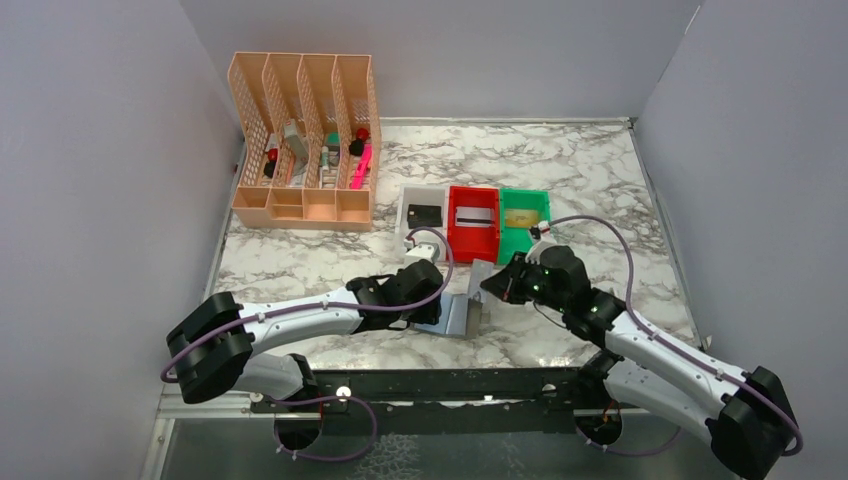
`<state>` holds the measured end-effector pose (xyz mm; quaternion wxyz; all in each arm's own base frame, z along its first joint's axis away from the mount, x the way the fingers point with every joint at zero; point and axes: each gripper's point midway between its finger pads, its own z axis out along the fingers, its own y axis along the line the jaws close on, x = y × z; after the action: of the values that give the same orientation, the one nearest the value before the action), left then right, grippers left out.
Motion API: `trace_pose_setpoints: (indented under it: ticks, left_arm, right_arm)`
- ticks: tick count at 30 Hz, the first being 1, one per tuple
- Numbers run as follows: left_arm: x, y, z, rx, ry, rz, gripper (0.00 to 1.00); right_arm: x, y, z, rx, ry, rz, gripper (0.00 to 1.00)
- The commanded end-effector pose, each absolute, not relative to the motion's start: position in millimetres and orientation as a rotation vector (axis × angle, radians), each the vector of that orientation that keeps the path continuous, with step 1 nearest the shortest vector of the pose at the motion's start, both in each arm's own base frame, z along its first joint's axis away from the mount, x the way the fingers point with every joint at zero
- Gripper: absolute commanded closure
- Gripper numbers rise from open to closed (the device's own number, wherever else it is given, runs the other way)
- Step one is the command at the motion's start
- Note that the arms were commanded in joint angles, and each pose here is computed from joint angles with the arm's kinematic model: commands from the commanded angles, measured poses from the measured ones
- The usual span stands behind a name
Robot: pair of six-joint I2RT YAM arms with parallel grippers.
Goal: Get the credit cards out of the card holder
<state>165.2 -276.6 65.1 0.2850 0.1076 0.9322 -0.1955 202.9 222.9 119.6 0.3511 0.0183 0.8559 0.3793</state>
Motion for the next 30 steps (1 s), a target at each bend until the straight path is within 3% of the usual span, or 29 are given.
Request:
trace_pose_setpoints:
  ticks: [1, 11, 16, 30]
  left_arm:
    - [168.3, -281.8, 74.1, 0.289, 2.468, -0.544, 0.47]
    - [166.5, -290.9, 67.7, 0.291, 2.483, -0.582, 0.47]
    - [165.0, -292.3, 66.4, 0.310, 2.483, -0.596, 0.46]
    - [160.3, -294.3, 61.9, 0.348, 2.476, -0.633, 0.46]
  right_arm:
    - [228.1, 200.3, 135.2, 0.033, 2.128, 0.775, 0.99]
    - [298.0, 178.3, 173.5, -0.026, 1.905, 0.409, 0.99]
    - [331.3, 188.5, 185.8, -0.213, 1.867, 0.242, 0.99]
    - [401.1, 209.9, 143.3, -0.729, 1.862, -0.183, 0.99]
